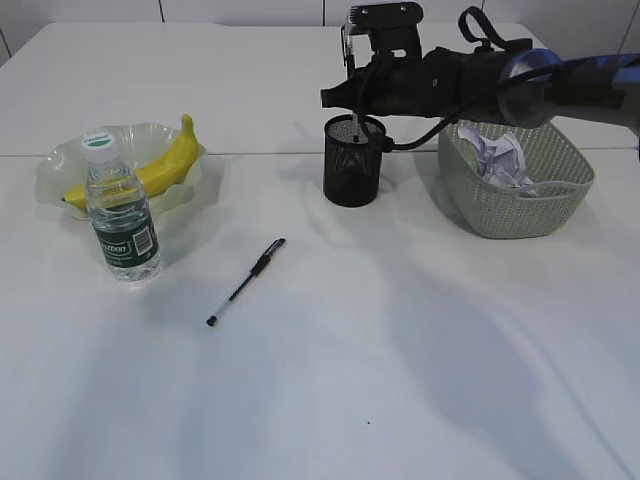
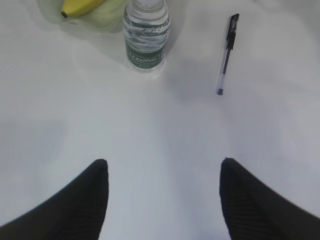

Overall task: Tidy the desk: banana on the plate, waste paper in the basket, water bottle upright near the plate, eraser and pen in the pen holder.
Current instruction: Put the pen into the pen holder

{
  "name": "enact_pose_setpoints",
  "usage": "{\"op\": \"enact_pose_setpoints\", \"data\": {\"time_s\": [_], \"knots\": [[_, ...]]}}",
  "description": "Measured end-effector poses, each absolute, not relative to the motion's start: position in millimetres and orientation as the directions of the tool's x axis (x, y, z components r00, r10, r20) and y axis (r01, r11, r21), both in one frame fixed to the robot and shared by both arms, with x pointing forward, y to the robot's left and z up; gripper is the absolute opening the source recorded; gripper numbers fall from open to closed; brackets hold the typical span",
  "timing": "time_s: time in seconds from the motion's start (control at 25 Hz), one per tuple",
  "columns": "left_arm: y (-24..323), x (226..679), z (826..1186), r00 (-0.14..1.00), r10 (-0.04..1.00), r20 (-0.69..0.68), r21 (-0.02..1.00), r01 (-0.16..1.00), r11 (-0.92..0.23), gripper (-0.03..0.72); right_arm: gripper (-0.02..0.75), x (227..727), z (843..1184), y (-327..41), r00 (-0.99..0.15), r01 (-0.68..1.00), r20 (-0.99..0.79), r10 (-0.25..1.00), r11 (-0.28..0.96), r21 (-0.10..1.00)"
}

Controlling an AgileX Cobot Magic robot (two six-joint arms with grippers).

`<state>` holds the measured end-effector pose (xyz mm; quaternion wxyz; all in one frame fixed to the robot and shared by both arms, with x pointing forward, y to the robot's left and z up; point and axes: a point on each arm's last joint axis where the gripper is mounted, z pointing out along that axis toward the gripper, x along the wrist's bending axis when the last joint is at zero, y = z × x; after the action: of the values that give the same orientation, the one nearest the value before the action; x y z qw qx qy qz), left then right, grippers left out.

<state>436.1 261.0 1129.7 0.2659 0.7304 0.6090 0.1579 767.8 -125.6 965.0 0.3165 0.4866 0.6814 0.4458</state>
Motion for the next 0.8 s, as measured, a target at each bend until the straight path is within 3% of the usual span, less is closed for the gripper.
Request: {"op": "enact_pose_setpoints", "data": {"time_s": [0.8], "knots": [[262.7, 436.4, 1129.5, 0.207, 0.976, -0.071, 0.581, 0.804, -0.129, 0.505, 0.104, 767.8, 964.8, -125.7, -0.332, 0.376, -0.014, 0.943, 0.146, 0.915]]}}
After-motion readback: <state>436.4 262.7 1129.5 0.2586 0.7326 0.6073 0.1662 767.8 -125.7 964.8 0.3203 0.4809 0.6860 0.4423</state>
